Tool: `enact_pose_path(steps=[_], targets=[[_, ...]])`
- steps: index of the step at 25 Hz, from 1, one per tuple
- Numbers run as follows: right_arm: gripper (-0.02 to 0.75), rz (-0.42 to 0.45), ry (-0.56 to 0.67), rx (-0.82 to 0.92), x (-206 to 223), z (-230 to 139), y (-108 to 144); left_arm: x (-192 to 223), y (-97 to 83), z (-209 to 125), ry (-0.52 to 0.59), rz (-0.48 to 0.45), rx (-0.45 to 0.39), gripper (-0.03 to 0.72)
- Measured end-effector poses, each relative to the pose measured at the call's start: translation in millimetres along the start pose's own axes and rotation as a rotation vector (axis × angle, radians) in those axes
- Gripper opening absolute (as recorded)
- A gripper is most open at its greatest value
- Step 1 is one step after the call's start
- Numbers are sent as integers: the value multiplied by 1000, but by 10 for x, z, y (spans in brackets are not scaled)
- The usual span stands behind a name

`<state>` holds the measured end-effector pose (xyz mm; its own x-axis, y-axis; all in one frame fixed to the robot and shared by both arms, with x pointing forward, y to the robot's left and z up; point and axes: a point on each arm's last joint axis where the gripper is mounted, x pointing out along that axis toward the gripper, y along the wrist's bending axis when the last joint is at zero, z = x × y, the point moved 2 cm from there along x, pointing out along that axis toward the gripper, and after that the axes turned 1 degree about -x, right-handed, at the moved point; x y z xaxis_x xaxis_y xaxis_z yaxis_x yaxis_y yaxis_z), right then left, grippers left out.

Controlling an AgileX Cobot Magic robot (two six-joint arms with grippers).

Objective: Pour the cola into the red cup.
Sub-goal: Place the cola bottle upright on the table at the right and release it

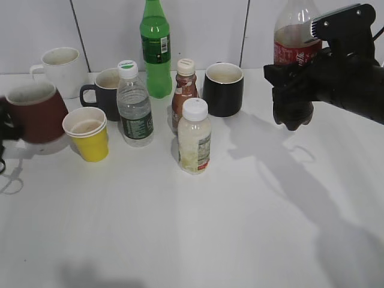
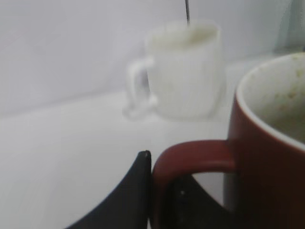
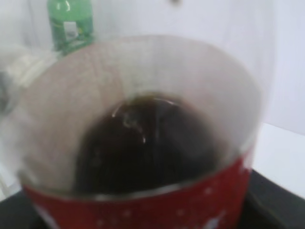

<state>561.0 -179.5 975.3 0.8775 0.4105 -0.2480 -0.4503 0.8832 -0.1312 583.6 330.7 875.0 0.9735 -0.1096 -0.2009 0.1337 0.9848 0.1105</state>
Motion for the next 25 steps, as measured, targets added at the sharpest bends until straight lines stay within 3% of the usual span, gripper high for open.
enact_pose_path(steps=[6,14,25], targets=[[471,0,0,14,0,0,0,164,0,-317,62,-4,-18,49],[471,0,-1,20,0,1,0,195,-4,-356,42,-6,-26,52],[471,0,-2,23,0,2,0,115,-38,-392,45,-11,-46,147]])
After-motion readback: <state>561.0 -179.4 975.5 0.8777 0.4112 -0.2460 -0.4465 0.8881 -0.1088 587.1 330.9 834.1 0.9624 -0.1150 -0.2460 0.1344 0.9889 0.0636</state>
